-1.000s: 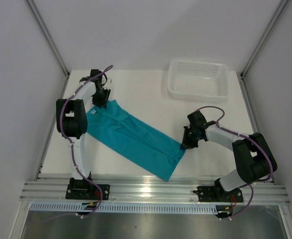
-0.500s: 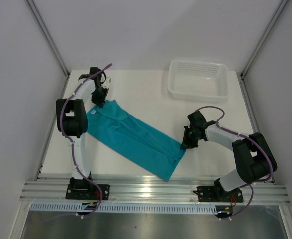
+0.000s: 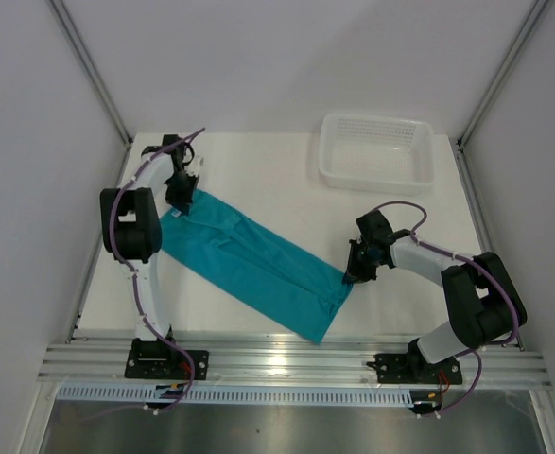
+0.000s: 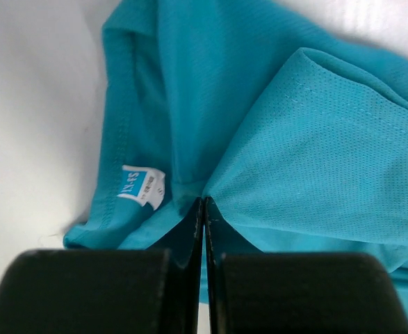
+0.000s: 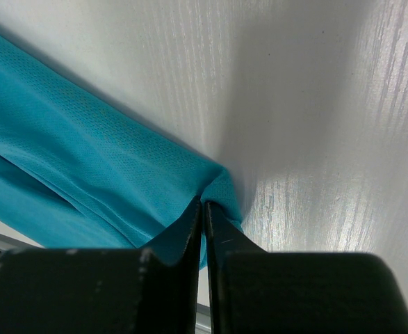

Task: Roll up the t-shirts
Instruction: Fold the tshirt

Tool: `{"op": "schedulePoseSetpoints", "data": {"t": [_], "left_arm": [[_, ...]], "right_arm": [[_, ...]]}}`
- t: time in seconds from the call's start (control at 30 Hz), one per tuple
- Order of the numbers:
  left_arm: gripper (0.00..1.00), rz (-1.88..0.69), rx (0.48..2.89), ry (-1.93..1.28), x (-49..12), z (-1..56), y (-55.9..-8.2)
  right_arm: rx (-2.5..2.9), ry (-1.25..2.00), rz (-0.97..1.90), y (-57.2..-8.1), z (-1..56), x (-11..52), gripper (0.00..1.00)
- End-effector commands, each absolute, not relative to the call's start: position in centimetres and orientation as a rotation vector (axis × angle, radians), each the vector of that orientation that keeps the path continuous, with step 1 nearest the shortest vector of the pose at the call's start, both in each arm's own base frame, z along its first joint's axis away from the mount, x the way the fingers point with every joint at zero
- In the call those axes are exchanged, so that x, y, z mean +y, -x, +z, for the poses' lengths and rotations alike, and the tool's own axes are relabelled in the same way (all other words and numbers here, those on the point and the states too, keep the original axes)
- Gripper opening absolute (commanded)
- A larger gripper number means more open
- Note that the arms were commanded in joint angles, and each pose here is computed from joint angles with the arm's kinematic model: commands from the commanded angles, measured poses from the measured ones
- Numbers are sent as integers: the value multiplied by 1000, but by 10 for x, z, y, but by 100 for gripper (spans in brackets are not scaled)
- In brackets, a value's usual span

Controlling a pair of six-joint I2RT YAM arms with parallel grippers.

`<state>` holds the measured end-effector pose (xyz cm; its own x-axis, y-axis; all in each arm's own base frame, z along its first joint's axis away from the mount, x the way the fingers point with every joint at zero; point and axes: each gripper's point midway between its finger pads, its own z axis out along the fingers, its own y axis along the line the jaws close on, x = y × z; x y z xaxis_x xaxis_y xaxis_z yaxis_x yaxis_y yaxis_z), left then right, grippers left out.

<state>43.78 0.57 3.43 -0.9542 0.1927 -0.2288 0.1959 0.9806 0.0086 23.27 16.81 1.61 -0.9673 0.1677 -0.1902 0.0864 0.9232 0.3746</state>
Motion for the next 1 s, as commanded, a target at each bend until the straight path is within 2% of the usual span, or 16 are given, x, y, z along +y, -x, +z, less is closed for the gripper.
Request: {"op": "schedulePoseSetpoints", "data": {"t": [0.0, 0.43, 0.53, 0.57, 0.73, 0.97], "left_arm": [[1, -10, 2826, -288, 17, 67, -439], [1, 50, 2884, -341, 30, 53, -434], [1, 50, 2889, -353, 31, 53, -430], [1, 50, 2889, -357, 30, 53, -430], [1, 102, 2879, -372, 36, 60, -429], [1, 41, 2835, -396, 29, 74, -430]], "right_arm": [[2837, -171, 526, -241, 21, 167, 6], [2809, -161, 539, -245, 28, 169, 8], [2801, -155, 540, -248, 32, 169, 17], [2792, -151, 537, -249, 35, 169, 23], [2749, -102, 491, -259, 54, 163, 36], [2659, 7, 446, -289, 82, 169, 39]]}}
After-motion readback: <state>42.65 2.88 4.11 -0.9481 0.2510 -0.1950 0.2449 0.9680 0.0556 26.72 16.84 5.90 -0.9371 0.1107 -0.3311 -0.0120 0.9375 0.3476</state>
